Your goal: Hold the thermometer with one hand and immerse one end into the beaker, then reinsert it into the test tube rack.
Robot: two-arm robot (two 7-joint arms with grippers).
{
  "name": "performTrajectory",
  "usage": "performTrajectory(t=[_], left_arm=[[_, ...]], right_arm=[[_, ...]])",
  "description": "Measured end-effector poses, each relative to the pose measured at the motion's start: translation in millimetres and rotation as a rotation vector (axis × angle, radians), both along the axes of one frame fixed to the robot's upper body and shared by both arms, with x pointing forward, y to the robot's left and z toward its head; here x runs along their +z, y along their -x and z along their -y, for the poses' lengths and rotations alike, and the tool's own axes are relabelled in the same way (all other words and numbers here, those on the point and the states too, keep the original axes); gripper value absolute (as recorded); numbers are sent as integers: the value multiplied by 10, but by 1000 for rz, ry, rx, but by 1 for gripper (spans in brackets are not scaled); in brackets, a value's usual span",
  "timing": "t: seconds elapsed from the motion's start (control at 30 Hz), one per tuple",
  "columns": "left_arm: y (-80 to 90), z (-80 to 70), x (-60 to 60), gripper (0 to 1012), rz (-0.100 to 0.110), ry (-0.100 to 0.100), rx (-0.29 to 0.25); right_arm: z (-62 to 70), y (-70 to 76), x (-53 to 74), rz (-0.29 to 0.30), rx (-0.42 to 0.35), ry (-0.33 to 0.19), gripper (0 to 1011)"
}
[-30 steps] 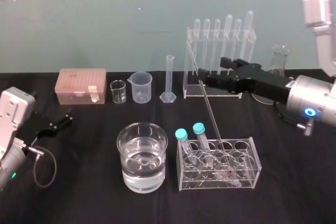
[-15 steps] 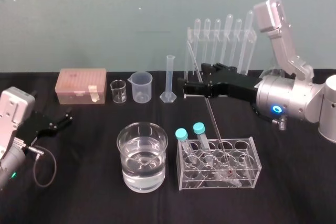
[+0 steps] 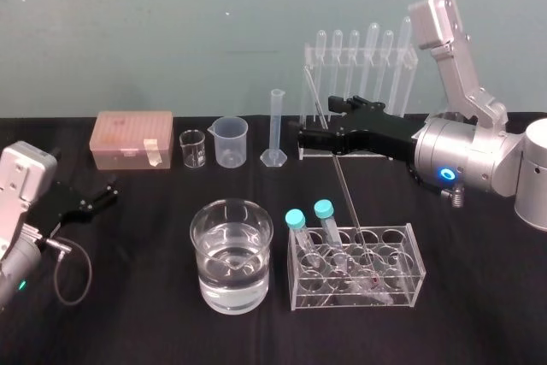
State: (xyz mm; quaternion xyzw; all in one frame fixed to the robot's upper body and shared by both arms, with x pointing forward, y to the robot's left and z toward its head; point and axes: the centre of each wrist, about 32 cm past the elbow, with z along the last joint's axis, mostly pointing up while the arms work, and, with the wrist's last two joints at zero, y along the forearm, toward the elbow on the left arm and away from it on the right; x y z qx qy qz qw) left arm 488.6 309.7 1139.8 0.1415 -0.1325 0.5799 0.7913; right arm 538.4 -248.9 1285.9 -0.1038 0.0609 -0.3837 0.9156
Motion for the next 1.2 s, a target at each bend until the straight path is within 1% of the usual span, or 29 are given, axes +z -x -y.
performTrajectory(t=[0.07, 0.1, 0.17, 0.2, 0.33, 0.37, 0.43, 0.47, 0.53, 0.63, 0.7, 0.73, 0.77, 0.8, 0.9, 0.93, 0.97, 1.03, 1.07, 1.13, 1.2], left_arm=[[0, 0, 0, 1008, 0, 0, 0], [0, 0, 0, 1008, 0, 0, 0], [0, 0, 0, 1008, 0, 0, 0], [0, 0, 0, 1008, 0, 0, 0], [0, 0, 0, 1008, 0, 0, 0], [0, 0, 0, 1008, 0, 0, 0], [0, 0, 0, 1008, 0, 0, 0], [0, 0, 0, 1008, 0, 0, 0], [0, 0, 0, 1008, 0, 0, 0], [0, 0, 0, 1008, 0, 0, 0], [0, 0, 0, 1008, 0, 0, 0], [0, 0, 0, 1008, 0, 0, 0], [0, 0, 0, 1008, 0, 0, 0], [0, 0, 0, 1008, 0, 0, 0], [0, 0, 0, 1008, 0, 0, 0], [0, 0, 0, 1008, 0, 0, 0], [0, 0, 0, 1008, 0, 0, 0], [0, 0, 0, 1008, 0, 0, 0], [0, 0, 0, 1008, 0, 0, 0], [0, 0, 0, 1008, 0, 0, 0], [0, 0, 0, 1008, 0, 0, 0]], right_arm=[[-1, 0, 0, 0, 1, -1, 995], [-2, 0, -1, -1, 1, -1, 964], [-2, 1, -2, -1, 1, -2, 951], [-2, 1, -2, -2, 1, -2, 908], [-2, 1, -4, -2, 1, -2, 826], [-2, 1, -5, -3, 1, -2, 773], [-1, 0, -5, -3, 1, -3, 736], [-1, 0, -6, -3, 1, -3, 681], [-1, 0, -6, -3, 1, -3, 640], [0, 0, -7, -4, 1, -3, 518], [0, -1, -7, -4, 1, -3, 504], [0, -1, -7, -4, 1, -3, 435], [0, -1, -7, -4, 1, -3, 418], [0, -1, -7, -4, 1, -3, 361], [0, -1, -7, -5, 1, -3, 301], [0, -1, -7, -5, 1, -3, 230], [0, -1, -7, -5, 1, -3, 217], [0, -1, -7, -5, 1, -3, 136], [0, -1, -7, -5, 1, -3, 136], [0, -1, -7, -5, 2, -3, 68], [0, -1, -7, -6, 2, -3, 55]])
